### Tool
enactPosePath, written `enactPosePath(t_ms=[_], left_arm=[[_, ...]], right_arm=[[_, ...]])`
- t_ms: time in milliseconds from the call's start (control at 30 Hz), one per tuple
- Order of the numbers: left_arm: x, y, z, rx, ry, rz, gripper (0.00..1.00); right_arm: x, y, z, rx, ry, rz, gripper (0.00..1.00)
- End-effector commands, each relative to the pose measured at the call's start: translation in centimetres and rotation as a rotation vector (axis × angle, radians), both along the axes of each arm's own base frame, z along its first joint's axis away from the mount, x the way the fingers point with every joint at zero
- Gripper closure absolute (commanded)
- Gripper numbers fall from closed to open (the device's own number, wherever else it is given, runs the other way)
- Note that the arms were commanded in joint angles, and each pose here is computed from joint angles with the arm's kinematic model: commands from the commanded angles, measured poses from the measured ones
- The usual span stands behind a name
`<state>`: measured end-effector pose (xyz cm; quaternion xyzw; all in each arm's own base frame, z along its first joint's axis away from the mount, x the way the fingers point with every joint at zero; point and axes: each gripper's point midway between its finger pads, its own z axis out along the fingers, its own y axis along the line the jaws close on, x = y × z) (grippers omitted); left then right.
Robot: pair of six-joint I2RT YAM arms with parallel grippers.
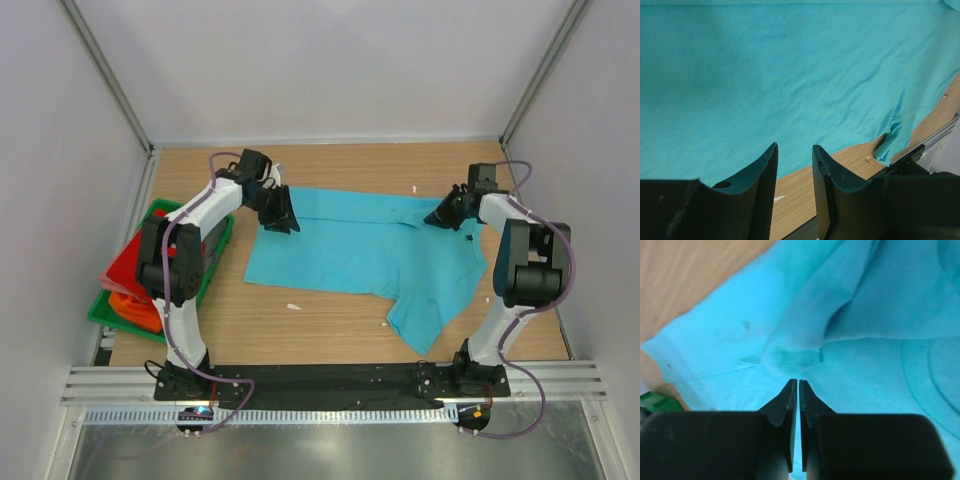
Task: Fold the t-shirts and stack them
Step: Fold the tshirt
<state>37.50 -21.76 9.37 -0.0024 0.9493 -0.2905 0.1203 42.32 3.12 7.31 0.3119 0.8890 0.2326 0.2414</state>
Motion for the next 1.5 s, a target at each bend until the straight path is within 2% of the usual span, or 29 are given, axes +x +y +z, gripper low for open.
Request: enactPosePath(t_ms=[0,67,133,533,800,933,1000,1200,1467], left_arm=[[1.1,-0.7,2.3,-0.050,-0.058,-0.012,0.65],[1.1,-0.7,2.2,-0.048,-0.056,-0.012,0.65],[1.0,-0.6,2.1,-0.046,-0.053,-0.010,0.65],[0.5,-0.4,1.7,-0.038,-0.036,-0.010,0.65],[0.5,-0.3,1.8,-0.036,-0.038,-0.009,0.65],[0.4,-0.3,1.7,-0.032,-0.037,-0.013,0.65],[0.3,-0.3,1.6,-0.033,-0.032,-0.014,0.65],[0.4,-0.5,1.6,-0.044,-0.030,-0.014,0.66],[0.5,-0.6,1.7,-0.049,-0.034,-0.018,0.66]], right_arm=[[0.0,-0.3,-1.5,-0.043,0.016,0.079,0.86],[-0.2,-0.1,-2.0,-0.043,0.026,0.080,0.76],[-0.4,0.2,-2.7,-0.025,0.026,0.074,0.73],[0.5,1.2,-4.8,0.041,0.041,0.063,0.73],[1.9,1.3,-4.5,0.067,0.027,0.049,0.74],[1.8,0.6,-3.3,0.026,0.023,0.033,0.74],[1.1,0.0,-3.3,-0.010,0.070,0.030,0.73],[1.4,0.5,-0.8,-0.014,0.008,0.046,0.71],[2.4,1.0,-2.5,0.009,0.029,0.050,0.72]])
